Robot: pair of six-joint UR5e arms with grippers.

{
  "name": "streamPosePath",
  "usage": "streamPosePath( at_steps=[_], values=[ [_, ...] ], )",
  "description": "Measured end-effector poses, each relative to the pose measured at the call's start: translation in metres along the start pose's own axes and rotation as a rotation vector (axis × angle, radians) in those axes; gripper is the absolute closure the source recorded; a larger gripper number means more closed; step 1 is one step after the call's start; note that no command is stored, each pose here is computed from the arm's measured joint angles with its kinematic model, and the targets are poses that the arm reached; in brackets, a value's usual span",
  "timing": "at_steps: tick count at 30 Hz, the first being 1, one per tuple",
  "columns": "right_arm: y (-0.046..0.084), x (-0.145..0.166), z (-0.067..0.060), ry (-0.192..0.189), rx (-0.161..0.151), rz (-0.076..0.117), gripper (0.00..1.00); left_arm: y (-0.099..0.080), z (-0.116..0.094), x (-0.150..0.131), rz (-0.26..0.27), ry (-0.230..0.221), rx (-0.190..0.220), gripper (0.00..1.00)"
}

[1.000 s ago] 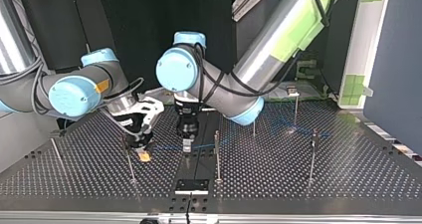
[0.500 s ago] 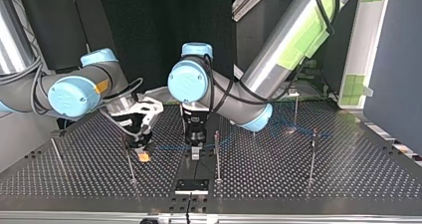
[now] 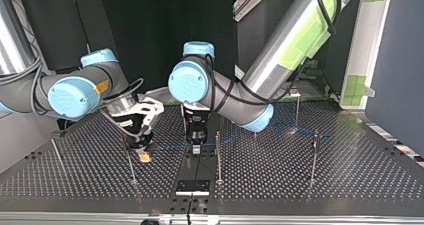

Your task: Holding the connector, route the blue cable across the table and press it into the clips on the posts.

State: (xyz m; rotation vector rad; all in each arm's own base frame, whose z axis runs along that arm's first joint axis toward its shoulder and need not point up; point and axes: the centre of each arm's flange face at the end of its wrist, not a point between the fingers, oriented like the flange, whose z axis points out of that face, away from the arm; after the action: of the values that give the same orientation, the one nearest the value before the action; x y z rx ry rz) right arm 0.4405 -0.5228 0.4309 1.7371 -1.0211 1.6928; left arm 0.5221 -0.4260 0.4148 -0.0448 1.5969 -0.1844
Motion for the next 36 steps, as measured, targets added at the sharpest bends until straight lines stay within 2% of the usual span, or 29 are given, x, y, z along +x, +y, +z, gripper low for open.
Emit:
streamPosePath(
  at_steps=[1, 11, 19, 28, 36],
  values=[
    [0.000, 0.000, 0.000, 0.000, 0.000, 0.000, 1.00, 0.000, 0.000, 0.000, 0.000, 0.000, -0.001, 1.00],
    [0.000, 0.000, 0.000, -0.002, 0.002, 0.000, 1.00, -0.001, -0.003, 0.001, 0.003, 0.001, -0.024, 1.00],
    [-0.002, -0.002, 0.000, -0.006, 0.006, 0.007, 1.00, -0.002, -0.010, 0.008, 0.019, 0.024, -0.037, 1.00],
    [-0.002, -0.025, -0.003, -0.050, -0.001, 0.020, 1.00, -0.006, -0.024, 0.037, 0.038, 0.035, -0.047, 1.00],
    [0.002, -0.049, -0.008, -0.098, -0.012, 0.027, 1.00, -0.005, -0.030, 0.062, 0.047, 0.038, -0.033, 1.00]
  ],
)
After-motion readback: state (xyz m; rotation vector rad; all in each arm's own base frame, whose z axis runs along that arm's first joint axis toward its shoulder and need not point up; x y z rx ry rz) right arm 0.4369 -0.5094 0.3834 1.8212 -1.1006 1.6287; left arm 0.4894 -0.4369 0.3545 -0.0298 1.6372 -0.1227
